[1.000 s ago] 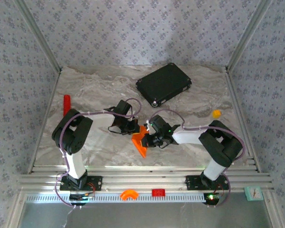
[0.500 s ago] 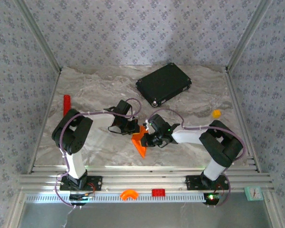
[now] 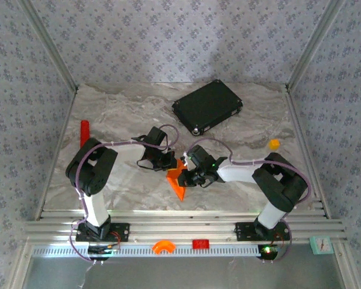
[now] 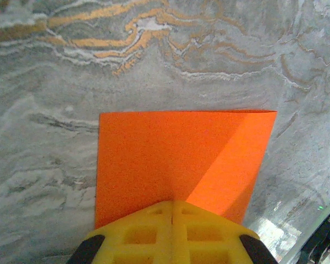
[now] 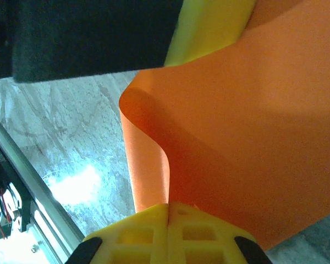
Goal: Fold a paper plane with a square sheet of paper (pick it up from the middle)
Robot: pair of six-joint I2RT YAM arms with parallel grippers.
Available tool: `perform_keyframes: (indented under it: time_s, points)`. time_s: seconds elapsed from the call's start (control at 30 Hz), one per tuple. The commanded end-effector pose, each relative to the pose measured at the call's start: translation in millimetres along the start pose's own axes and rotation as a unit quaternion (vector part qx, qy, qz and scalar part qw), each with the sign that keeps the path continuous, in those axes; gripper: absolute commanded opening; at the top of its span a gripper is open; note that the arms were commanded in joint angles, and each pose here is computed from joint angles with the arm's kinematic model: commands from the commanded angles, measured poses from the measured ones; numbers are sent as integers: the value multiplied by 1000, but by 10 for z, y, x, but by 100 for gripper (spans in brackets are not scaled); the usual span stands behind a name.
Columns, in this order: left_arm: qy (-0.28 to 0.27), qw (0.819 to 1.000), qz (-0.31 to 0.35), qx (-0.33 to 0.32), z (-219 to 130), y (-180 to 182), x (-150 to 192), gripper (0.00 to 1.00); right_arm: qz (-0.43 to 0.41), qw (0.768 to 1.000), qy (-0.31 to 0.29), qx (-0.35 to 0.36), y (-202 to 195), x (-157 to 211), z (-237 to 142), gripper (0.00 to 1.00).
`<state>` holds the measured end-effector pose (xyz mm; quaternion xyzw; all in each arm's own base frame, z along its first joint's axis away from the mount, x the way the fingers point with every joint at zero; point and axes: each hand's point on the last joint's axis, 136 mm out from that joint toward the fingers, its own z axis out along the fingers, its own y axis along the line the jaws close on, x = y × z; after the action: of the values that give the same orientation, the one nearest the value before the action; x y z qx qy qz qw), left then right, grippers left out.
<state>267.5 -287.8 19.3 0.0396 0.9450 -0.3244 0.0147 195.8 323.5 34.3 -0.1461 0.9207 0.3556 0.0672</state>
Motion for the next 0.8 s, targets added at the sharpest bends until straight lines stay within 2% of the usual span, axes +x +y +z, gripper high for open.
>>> perform_keyframes:
  time_s: [0.0, 0.77]
  points:
    - [14, 1000, -10, -25, 12, 74, 85, 0, -3, 1000, 10, 12, -46, 21, 40, 2]
    - [12, 1000, -10, -24, 8, 60, 65, 0, 5, 999, 9, 33, -184, 68, 60, 1]
